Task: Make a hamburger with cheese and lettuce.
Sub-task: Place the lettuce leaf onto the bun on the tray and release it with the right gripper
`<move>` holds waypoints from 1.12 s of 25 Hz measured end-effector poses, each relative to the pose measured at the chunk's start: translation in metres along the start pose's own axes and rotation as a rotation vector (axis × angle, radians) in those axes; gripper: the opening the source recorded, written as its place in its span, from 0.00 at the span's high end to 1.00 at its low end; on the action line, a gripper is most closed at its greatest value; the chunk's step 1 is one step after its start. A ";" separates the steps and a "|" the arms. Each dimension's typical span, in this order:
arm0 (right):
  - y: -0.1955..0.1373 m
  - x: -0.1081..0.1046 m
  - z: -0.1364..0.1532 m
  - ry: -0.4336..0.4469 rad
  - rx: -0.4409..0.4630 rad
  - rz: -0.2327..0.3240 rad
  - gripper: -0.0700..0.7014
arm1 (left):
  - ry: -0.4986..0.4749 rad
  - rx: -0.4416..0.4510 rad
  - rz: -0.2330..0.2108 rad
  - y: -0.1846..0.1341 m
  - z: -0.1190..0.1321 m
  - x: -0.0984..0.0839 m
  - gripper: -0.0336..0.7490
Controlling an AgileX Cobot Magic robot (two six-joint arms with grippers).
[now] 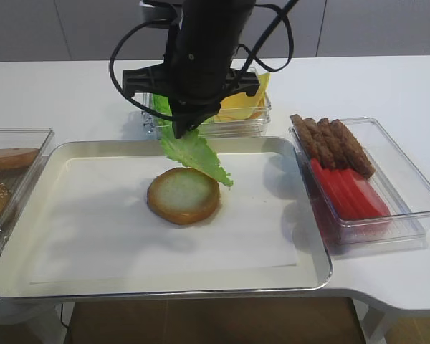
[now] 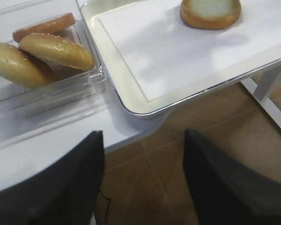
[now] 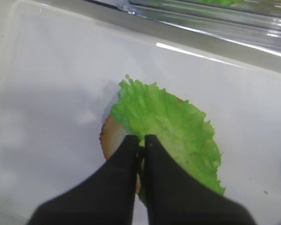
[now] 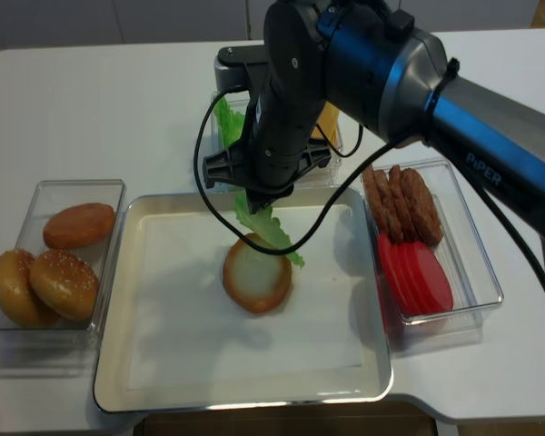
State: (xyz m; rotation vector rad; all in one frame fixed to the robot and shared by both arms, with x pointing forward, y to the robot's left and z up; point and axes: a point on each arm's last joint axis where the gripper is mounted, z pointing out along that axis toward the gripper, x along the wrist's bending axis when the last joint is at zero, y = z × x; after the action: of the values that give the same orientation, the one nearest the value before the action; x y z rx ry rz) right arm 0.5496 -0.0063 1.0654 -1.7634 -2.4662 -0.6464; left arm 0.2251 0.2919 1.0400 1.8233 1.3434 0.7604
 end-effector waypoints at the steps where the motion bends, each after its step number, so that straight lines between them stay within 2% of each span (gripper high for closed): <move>1: 0.000 0.000 0.000 0.000 0.000 0.000 0.84 | 0.000 0.000 0.000 0.000 0.000 0.000 0.44; 18: -0.001 0.000 0.000 -0.002 0.006 0.001 0.84 | 0.000 0.000 0.000 0.000 0.000 0.000 0.44; 28: -0.001 0.000 0.000 0.003 0.008 0.003 0.80 | 0.000 0.000 0.000 0.000 0.000 0.000 0.44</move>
State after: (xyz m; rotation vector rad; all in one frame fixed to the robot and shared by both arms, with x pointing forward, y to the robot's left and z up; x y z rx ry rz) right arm 0.5489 -0.0063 1.0653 -1.7619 -2.4606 -0.6372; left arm 0.2251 0.2919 1.0400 1.8233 1.3434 0.7604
